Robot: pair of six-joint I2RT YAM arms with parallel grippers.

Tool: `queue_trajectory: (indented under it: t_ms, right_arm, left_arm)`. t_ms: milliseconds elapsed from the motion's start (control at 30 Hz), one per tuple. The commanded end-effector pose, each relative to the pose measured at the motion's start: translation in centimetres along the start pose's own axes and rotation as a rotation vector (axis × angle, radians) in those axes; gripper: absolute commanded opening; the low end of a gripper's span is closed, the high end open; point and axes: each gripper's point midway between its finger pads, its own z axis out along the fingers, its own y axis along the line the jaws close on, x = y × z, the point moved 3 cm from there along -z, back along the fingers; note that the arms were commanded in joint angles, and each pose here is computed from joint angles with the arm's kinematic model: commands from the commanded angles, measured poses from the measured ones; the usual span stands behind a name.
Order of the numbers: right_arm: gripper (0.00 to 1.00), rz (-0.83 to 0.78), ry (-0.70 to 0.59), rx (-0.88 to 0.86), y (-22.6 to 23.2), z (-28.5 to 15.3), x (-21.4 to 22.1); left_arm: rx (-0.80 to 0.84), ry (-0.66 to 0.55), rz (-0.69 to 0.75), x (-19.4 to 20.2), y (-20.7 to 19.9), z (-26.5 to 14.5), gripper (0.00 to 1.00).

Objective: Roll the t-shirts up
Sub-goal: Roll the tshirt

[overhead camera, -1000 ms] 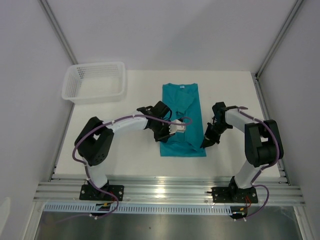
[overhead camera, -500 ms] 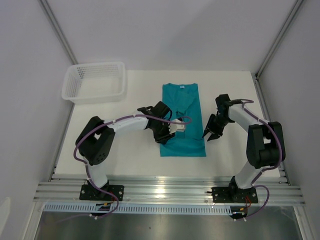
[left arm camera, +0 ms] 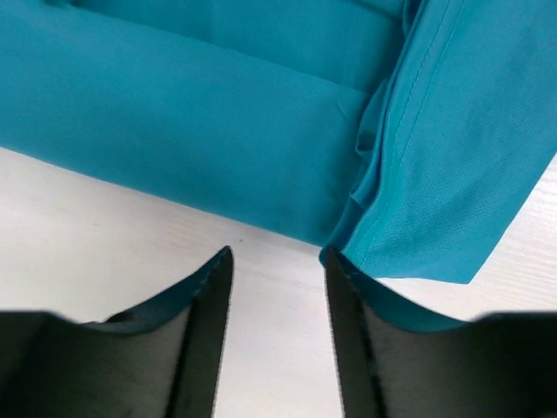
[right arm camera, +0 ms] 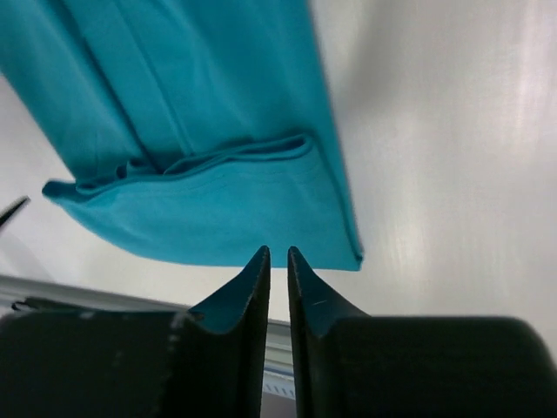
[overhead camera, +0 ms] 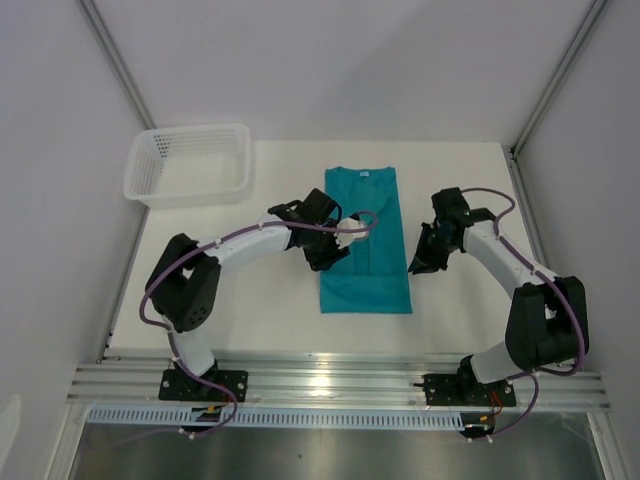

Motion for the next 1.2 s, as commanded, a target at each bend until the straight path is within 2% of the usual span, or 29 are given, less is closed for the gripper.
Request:
queue_trajectory:
  t_ms: [0, 67, 100, 133, 200, 267, 333, 500, 533, 633, 700, 767, 867, 1033, 1067, 1133, 1167]
  right_arm:
    - [0.15, -0.097, 0.002, -0.132, 2.7, 0.9, 1.3]
    - [0.13, -0.077, 0.039, -0.171, 3.3, 1.7, 2.0]
    - [0.11, -0.073, 0.039, -0.191, 3.5, 2.3, 1.8]
    - [0.11, -0.068, 0.048, -0.194, 3.5, 2.8, 2.0]
    - [0.1, -0.054, 0.062, -0.195, 3.3, 3.7, 2.3]
    - [0.09, -0.034, 0.076, -0.181, 2.7, 4.8, 2.5]
    - [0.09, -0.008, 0.095, -0.15, 1.9, 5.9, 2.6]
    - [0.1, -0.014, 0.098, -0.079, 0.4, 7.3, 2.4]
    - [0.1, -0.031, 0.093, -0.073, 0.3, 7.3, 2.3]
    - [0.15, -0.1, 0.028, -0.079, 0.7, 5.6, 1.3]
    - [0.23, -0.149, -0.025, -0.099, 1.3, 3.7, 0.6]
    - [0.33, -0.241, -0.071, -0.141, 2.0, 2.2, -0.1]
    - [0.43, -0.389, -0.187, -0.169, 2.3, 0.0, -0.6]
    - [0.53, -0.659, -0.48, -0.183, 2.0, -4.1, -2.0]
    - [0.59, -0.774, -0.497, -0.165, 1.0, -3.8, -1.4]
    - [0.61, -0.943, -0.574, -0.208, 1.1, -5.1, -0.5]
    - [0.61, -1.132, -0.552, -0.263, 0.9, -4.3, 1.1]
  left_arm:
    - [-0.047, -0.102, 0.016, -3.5, 0.5, -3.9, 0.47]
    - [0.014, -0.061, 0.06, -2.3, -1.2, -3.7, 0.36]
    - [0.045, -0.072, 0.098, -2.6, -2.6, -3.9, 0.34]
    - [0.083, -0.041, 0.107, -1.2, -3.9, -3.2, 0.32]
    - [0.116, -0.056, 0.164, -1.5, -5.8, -3.0, 0.33]
    - [0.132, -0.064, 0.184, -1.6, -6.5, -2.4, 0.43]
    - [0.147, -0.062, 0.212, -1.9, -6.8, -1.6, 0.49]
    - [0.153, -0.048, 0.391, -0.6, -8.5, -0.5, 0.56]
    - [0.161, -0.061, 0.415, -0.6, -8.9, -0.6, 0.63]
    - [0.193, -0.068, 0.457, 0.2, -10.0, -0.8, 0.66]
    - [0.226, -0.059, 0.462, 0.8, -10.8, -0.6, 0.71]
    - [0.233, -0.053, 0.461, 1.1, -11.1, -0.3, 0.72]
    - [0.169, -0.071, 0.441, 0.5, -10.2, 0.2, 0.72]
    - [0.165, -0.057, 0.409, 1.5, -10.4, 1.0, 0.72]
    - [0.156, -0.046, 0.4, 2.0, -10.4, 1.2, 0.71]
    - [0.15, -0.049, 0.402, 2.2, -10.4, 1.3, 0.71]
    - [0.145, -0.051, 0.399, 2.3, -10.4, 1.3, 0.71]
